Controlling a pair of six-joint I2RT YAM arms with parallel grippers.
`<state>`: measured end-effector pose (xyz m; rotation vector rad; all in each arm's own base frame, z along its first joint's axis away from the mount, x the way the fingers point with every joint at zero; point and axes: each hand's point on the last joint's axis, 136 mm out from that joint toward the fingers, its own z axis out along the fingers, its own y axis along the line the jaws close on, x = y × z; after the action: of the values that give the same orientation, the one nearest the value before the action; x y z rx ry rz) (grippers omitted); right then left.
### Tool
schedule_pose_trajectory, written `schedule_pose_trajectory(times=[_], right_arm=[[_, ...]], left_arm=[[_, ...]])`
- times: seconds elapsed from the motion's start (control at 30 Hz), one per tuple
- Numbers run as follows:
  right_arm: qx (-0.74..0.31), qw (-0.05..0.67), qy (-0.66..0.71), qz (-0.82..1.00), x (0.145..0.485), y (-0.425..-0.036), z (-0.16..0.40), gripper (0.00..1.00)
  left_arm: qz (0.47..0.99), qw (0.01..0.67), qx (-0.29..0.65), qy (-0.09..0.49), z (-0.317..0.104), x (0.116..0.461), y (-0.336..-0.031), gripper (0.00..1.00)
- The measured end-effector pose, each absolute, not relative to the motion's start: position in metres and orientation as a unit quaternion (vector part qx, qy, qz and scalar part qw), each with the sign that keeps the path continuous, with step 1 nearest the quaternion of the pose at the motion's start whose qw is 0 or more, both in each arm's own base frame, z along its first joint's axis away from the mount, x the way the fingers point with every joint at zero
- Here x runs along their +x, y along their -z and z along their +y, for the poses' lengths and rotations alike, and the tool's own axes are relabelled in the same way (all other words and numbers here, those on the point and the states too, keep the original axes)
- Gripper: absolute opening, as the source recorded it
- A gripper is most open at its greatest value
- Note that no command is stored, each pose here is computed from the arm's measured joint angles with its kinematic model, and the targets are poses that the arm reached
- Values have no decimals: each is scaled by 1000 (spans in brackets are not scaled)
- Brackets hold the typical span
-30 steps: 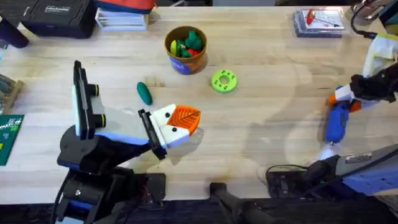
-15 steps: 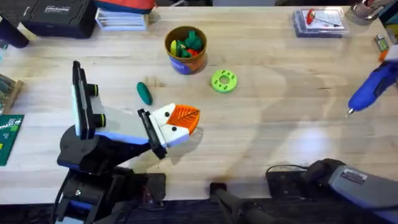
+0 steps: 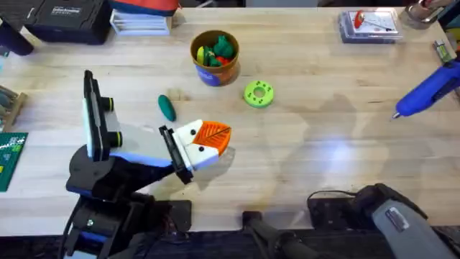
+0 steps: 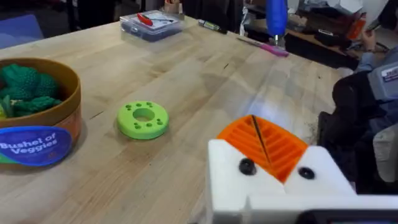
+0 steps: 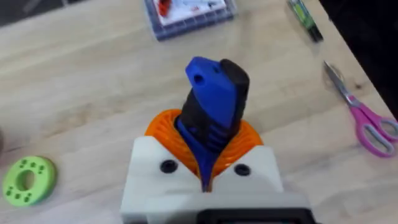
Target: Pick up the gripper from the table and insert it into the empty holder that is missing its gripper. Then pick up a screw, insert it into the mounting hole, and use the screwdriver to tighten it. Finally, clean up the table by picking up the vegetable and placing it into the bucket.
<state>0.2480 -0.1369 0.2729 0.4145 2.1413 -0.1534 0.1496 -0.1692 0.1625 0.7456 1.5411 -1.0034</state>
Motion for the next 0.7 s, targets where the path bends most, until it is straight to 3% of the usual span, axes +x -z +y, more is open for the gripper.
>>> schedule_pose_trajectory(times=[0.37, 0.7], right_arm=[[81, 627, -39, 774, 238, -325, -63, 27], [-44, 625, -197, 754, 240, -340, 20, 27]], left_arm=[[650, 547, 315, 423, -169, 150, -162, 5], [650, 547, 315, 423, -169, 150, -162, 5]])
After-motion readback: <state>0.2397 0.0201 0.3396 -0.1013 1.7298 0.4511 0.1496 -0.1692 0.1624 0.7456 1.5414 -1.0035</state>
